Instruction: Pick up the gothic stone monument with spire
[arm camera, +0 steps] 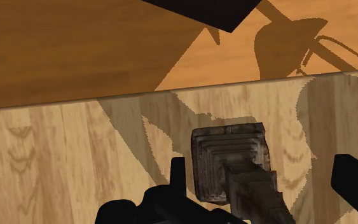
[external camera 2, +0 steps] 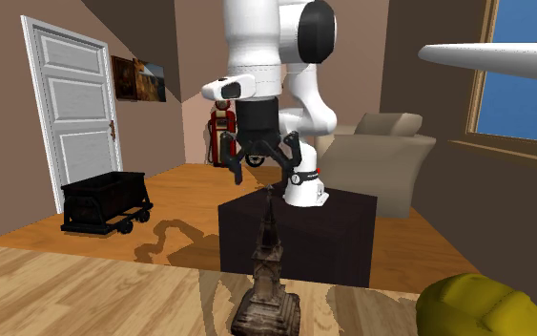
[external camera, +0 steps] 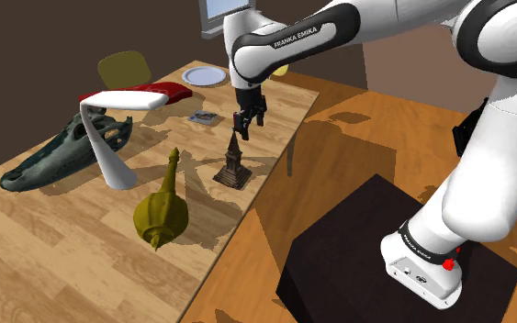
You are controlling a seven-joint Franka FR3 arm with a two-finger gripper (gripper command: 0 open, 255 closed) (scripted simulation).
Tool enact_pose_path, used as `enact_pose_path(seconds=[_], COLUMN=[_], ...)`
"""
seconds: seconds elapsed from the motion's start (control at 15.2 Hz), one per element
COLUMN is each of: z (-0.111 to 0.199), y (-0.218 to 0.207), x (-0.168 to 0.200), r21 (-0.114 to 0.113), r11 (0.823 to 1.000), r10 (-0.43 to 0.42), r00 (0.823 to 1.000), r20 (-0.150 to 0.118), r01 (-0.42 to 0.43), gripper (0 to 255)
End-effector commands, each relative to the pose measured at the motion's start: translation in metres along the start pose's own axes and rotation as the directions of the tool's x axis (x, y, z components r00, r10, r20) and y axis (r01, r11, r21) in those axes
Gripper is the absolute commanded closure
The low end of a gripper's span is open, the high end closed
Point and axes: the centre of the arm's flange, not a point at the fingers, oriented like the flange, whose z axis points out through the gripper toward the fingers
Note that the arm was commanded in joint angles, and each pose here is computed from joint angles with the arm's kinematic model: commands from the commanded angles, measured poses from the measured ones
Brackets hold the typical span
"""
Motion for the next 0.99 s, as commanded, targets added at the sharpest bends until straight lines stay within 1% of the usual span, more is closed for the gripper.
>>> enact_pose_path(seconds=[0.0,0.4,0.92], z=[0.012,0.051,0.094], y=[-0.006,-0.033,-0.035], x=[0.025,0.092,0.103], r21=[-0.007,-0.026,-0.027], r11=[1.0,0.997,0.997], r10=[-0.018,-0.071,-0.074], r00=[1.0,0.997,0.997], r20=[0.005,0.021,0.023], r01=[0.018,0.071,0.075], gripper=[0,0,0])
